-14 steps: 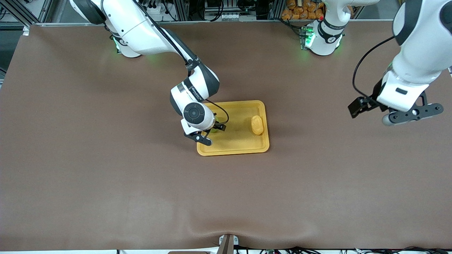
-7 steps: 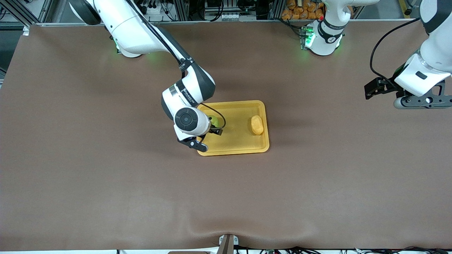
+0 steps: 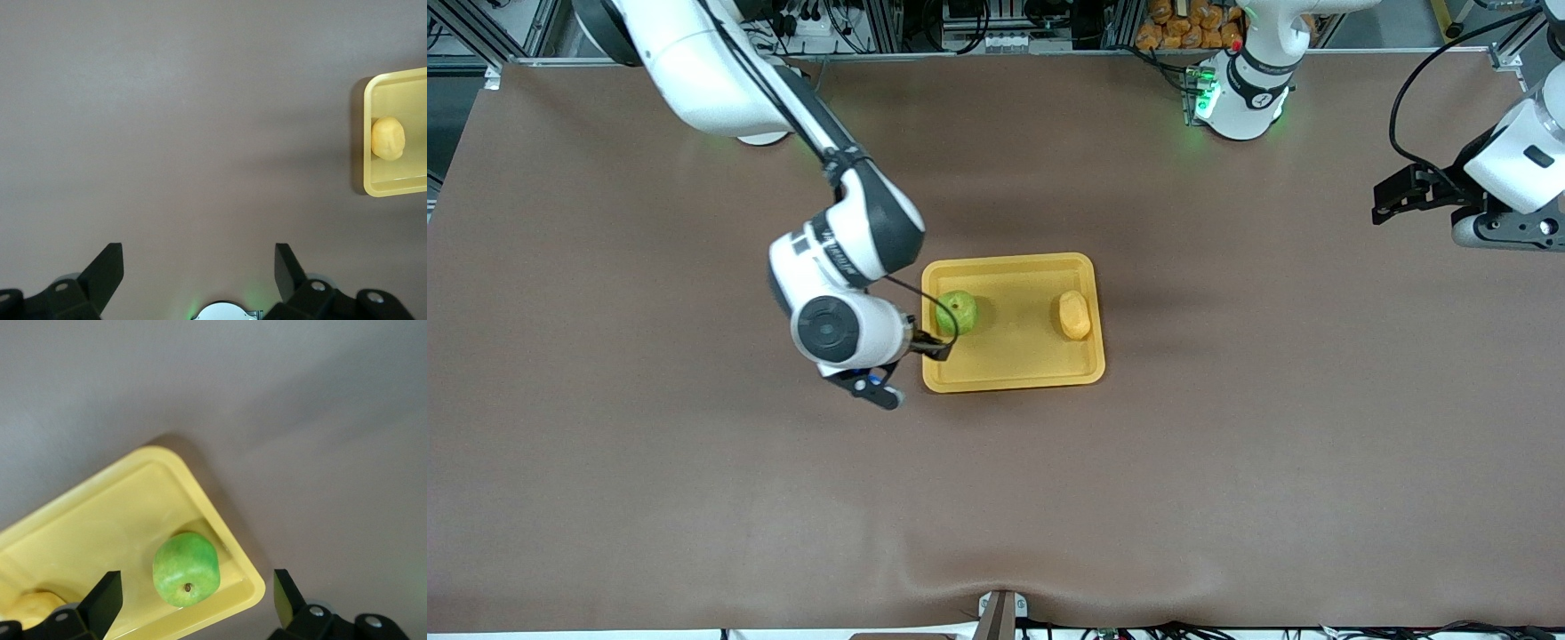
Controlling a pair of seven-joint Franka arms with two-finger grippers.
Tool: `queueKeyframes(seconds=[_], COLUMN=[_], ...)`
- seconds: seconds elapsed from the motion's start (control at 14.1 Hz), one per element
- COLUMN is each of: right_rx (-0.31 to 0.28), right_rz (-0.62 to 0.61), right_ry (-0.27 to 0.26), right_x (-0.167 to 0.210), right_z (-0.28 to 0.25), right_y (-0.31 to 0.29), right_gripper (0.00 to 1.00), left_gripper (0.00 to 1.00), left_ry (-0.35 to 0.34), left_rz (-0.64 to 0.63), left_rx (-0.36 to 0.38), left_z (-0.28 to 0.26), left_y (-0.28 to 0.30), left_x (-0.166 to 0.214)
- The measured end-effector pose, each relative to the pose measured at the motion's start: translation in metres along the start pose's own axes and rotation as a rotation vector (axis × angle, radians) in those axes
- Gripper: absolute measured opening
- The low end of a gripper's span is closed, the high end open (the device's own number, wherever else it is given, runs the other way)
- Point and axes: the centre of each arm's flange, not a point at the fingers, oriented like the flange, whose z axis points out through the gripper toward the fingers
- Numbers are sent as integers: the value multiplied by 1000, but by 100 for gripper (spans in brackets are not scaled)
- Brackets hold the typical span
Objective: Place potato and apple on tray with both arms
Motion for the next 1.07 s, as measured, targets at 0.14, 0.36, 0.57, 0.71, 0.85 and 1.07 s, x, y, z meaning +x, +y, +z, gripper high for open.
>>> queueKeyframes(seconds=[0.14,0.36,0.57,0.71,0.85,1.07], right_rx=[14,48,112,149,159,113], right_rz=[19,40,82,87,51,-29], right_ry=[3,25,47,40,60,69], right_x=[11,21,42,48,54,52], right_z=[-20,-50,-96,-121,-136,-159], right_y=[11,25,56,76,89,115], right_gripper=[100,100,100,100,100,100], left_gripper=[100,100,100,100,100,100], left_ry=[61,128,60,31,27,31], left_rz=[-13,-52,-43,-16,-13,-18], left_rx=[-9,-23,-23,-23,-22,-18], left_z=[-7,-22,-17,-14,-13,-13], left_y=[2,1,-3,-7,-15,-19], left_x=[6,11,3,0,0,0])
